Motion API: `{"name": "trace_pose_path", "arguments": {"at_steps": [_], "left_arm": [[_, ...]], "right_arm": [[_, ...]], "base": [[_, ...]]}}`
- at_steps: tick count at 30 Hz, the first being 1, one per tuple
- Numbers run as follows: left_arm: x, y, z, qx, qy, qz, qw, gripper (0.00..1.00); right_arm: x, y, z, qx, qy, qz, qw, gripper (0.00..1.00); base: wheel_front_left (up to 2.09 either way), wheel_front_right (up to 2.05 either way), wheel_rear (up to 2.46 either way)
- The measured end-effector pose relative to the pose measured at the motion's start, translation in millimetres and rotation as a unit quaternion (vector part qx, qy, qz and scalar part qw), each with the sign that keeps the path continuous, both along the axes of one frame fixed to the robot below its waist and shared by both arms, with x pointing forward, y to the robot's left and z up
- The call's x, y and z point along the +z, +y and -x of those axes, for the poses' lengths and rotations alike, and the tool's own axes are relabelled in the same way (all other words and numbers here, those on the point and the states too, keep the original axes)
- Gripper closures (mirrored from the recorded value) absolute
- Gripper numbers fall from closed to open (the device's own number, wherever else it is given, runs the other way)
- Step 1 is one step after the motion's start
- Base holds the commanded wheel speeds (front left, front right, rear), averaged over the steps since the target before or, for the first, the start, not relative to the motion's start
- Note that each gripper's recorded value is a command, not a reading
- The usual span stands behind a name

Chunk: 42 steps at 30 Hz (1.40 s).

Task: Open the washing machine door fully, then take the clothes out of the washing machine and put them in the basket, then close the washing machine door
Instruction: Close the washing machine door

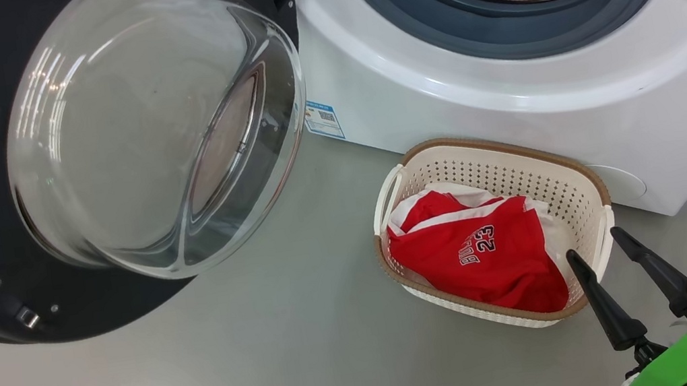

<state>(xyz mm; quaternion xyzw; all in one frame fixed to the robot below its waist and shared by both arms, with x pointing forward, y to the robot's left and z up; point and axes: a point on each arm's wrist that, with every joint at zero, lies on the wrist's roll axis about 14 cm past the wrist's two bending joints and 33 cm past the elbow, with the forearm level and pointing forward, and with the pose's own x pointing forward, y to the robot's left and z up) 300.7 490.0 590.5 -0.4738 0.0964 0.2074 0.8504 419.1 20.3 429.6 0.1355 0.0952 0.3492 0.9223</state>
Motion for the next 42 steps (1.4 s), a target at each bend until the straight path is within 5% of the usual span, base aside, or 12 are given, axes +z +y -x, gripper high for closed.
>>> {"name": "trace_pose_path", "arguments": {"at_steps": [25,42], "left_arm": [[8.7,-42.4,7.2,-0.114,-0.010,0.003,0.993,1.00],[22.9,-117.8,-0.9,-0.259,-0.032,-0.031,0.965,1.00]], "right_arm": [[6.6,-5.6,-3.9,-0.010,-0.011,0.002,1.000,0.00],[12.1,-7.3,-3.8,-0.016,-0.016,-0.001,1.000,0.00]], "base": [[0.00,0.00,0.00],[0.00,0.00,0.00]]}}
